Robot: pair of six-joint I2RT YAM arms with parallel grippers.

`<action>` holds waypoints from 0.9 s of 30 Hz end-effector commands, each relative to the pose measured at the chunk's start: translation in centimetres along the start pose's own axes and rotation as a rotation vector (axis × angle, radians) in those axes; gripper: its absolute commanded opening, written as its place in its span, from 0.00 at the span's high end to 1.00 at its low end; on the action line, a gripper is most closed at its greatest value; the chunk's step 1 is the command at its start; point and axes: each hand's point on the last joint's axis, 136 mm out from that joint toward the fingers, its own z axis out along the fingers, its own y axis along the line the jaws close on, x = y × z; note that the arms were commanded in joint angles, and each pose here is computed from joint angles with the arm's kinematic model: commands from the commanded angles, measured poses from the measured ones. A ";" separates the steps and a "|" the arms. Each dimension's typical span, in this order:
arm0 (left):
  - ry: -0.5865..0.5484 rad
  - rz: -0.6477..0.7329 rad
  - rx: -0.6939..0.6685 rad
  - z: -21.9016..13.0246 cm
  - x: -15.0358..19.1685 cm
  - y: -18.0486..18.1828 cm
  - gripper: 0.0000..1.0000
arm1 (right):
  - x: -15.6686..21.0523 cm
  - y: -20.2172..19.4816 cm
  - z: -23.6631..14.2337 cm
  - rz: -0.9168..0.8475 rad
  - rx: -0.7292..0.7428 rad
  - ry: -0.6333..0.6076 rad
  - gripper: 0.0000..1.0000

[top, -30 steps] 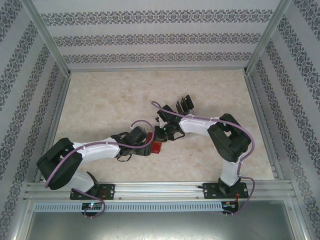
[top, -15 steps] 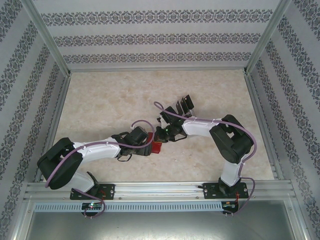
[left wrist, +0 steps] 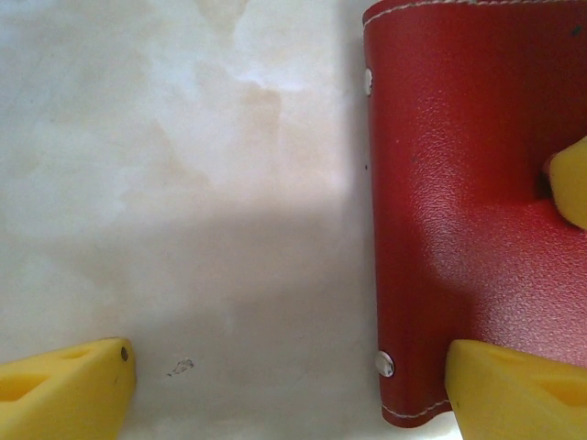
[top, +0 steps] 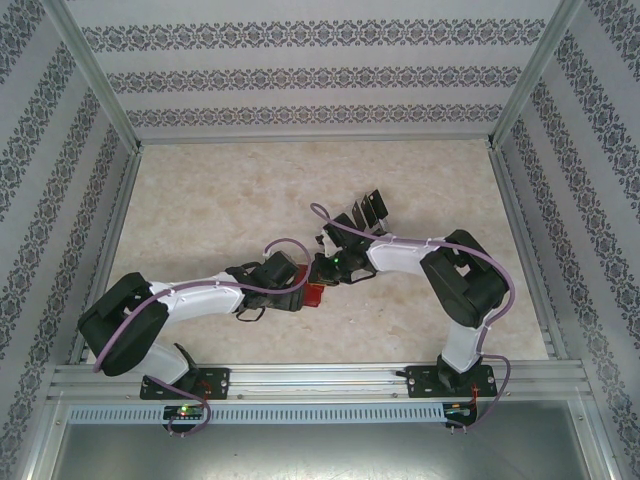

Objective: Put the credit cards into the card holder

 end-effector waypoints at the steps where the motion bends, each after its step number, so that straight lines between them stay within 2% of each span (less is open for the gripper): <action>1: 0.055 -0.002 0.021 1.5 1.6 -0.6 0.12 | 2.3 -9.0 -0.3 0.088 0.421 0.040 0.71; 6: 0.049 -0.017 0.024 1.4 1.5 -0.6 0.12 | -2.0 -2.3 -1.8 0.042 0.264 -0.052 0.64; 10: 0.030 -0.029 0.031 1.0 1.0 -0.8 0.12 | -4.2 1.3 -3.9 0.024 0.181 -0.122 0.56; 13: -0.001 -0.034 0.036 0.1 0.1 -1.0 0.08 | -5.7 3.3 -6.4 0.022 0.124 -0.188 0.51; 15: -0.029 -0.036 0.032 -0.8 -0.9 -1.1 0.02 | -6.5 4.5 -8.8 0.010 0.093 -0.246 0.46; 17: -0.069 -0.041 0.025 -2.2 -2.3 -1.2 0.00 | -7.3 5.4 -11.4 -0.003 0.074 -0.301 0.42; 19: -0.120 -0.040 0.025 -4.0 -3.9 -1.3 0.00 | -7.9 6.1 -14.6 -0.018 0.058 -0.369 0.31; 21: -0.179 -0.054 0.015 -6.1 -5.8 -1.0 0.00 | -8.4 6.0 -18.2 -0.021 0.058 -0.444 0.16; 22: -0.207 -0.061 0.013 -7.2 -6.7 -0.8 0.00 | -8.5 5.9 -19.9 -0.025 0.059 -0.482 0.03; 27: -0.390 -0.123 -0.059 -13.1 -11.7 3.2 0.00 | -9.0 1.7 -28.5 -0.007 0.170 -0.701 0.02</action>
